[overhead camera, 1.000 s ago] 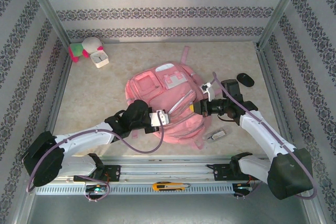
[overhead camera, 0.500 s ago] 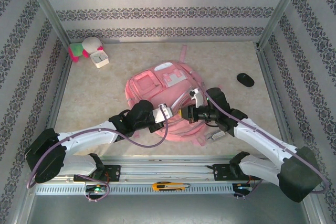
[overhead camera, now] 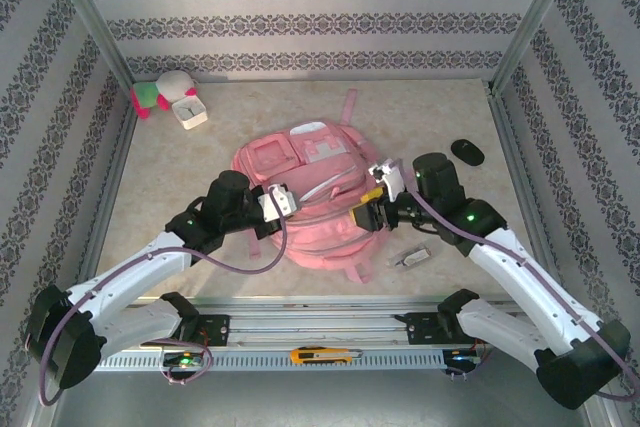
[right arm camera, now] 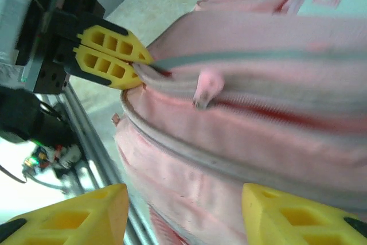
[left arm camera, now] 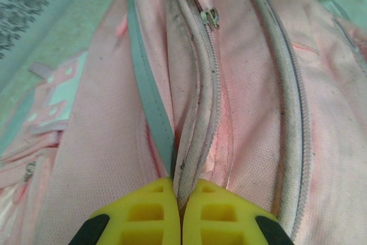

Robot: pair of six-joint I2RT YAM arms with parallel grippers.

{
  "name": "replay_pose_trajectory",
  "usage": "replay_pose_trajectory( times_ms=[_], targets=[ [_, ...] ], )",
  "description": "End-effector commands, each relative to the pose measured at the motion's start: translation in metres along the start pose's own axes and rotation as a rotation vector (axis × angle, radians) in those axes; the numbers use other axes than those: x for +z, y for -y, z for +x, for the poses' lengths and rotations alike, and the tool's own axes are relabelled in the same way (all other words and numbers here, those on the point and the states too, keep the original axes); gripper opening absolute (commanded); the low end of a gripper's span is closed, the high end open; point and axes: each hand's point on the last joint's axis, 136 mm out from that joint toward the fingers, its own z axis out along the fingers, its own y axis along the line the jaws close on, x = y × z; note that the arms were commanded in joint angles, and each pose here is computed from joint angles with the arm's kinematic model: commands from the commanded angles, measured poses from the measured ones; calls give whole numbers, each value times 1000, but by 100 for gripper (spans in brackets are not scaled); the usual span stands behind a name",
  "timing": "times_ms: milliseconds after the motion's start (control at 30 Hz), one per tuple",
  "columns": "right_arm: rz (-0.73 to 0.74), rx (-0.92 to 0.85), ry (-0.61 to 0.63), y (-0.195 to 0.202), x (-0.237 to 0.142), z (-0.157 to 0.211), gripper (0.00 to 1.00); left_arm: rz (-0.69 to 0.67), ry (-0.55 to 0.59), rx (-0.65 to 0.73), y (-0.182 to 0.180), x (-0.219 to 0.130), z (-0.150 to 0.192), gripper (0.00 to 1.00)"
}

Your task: Pack books, pencil case, and school supplies into a backpack

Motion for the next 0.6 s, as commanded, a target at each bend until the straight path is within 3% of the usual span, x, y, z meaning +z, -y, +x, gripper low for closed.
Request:
replay_pose_trajectory(
  times_ms=[0,167,333,567],
  targets=[
    [44,-255,-117,11,4,6,54,124,-17,114,18,-16,-3,0],
    [-35,-532,-247,16,38,10,57,111,-25,121,15,-18,10,0],
    [-145,-622,-347,15,58,24,57,66,-20,118,4,-24,13,0],
    [-36,-708,-365,51,74,16,53,59,-47,134,-4,-32,23,0]
  ],
)
